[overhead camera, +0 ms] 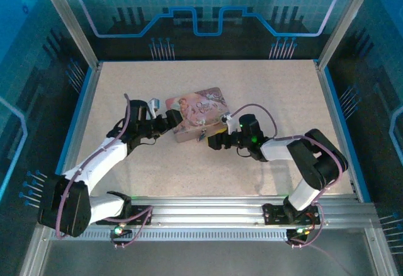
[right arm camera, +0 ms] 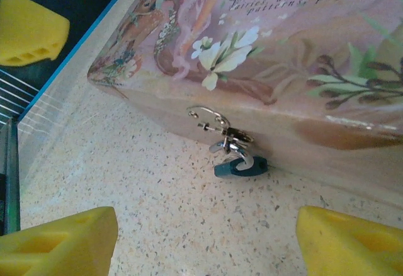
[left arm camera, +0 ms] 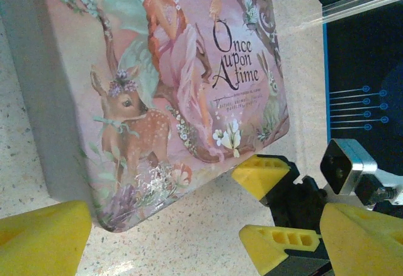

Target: Unlock the padlock with the key

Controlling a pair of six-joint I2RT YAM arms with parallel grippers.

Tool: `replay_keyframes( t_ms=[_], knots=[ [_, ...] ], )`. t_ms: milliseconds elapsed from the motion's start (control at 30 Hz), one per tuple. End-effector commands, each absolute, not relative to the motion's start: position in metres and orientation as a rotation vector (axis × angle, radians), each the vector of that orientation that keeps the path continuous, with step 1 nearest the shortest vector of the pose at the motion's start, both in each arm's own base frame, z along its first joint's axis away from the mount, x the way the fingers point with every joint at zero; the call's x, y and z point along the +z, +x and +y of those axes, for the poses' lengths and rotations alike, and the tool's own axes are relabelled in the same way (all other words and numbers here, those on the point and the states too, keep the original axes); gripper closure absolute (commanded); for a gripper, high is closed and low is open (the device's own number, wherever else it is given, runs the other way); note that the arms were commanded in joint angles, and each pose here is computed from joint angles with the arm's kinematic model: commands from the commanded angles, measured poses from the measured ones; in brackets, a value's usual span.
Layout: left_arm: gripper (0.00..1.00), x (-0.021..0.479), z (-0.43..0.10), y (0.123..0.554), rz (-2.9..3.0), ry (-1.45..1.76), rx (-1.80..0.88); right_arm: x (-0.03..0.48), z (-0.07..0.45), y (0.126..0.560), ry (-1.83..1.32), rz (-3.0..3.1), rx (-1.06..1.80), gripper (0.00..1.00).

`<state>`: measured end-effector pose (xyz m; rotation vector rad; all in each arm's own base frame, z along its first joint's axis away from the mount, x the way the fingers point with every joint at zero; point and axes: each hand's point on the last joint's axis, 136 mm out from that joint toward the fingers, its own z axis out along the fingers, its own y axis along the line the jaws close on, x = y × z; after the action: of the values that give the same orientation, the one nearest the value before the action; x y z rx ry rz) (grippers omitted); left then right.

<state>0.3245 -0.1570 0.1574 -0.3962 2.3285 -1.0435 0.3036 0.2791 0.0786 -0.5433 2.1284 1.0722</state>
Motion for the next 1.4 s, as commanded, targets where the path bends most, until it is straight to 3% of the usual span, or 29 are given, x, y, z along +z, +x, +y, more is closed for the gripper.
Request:
replay_keyframes(
  t_ms=[0,533,900,1367],
  knots=[
    [0.06,0.173,-0.165,0.330,2.318,-0.356,-1.055,0.084,0.282,0.305,-0.574,2.062,1.110,0.24],
    [0.07,0.176,-0.219,0.376,2.380,-0.199,-1.110,0.071,0.297,0.321,-0.532,2.048,1.174,0.26],
    [0.08,0.153,-0.233,0.381,2.466,-0.179,-1.065,0.070,0.309,0.328,-0.533,2.025,1.207,0.27],
    [0.08,0.138,-0.237,0.380,2.503,-0.188,-1.047,0.076,0.318,0.325,-0.573,1.969,1.270,0.43]
  ],
)
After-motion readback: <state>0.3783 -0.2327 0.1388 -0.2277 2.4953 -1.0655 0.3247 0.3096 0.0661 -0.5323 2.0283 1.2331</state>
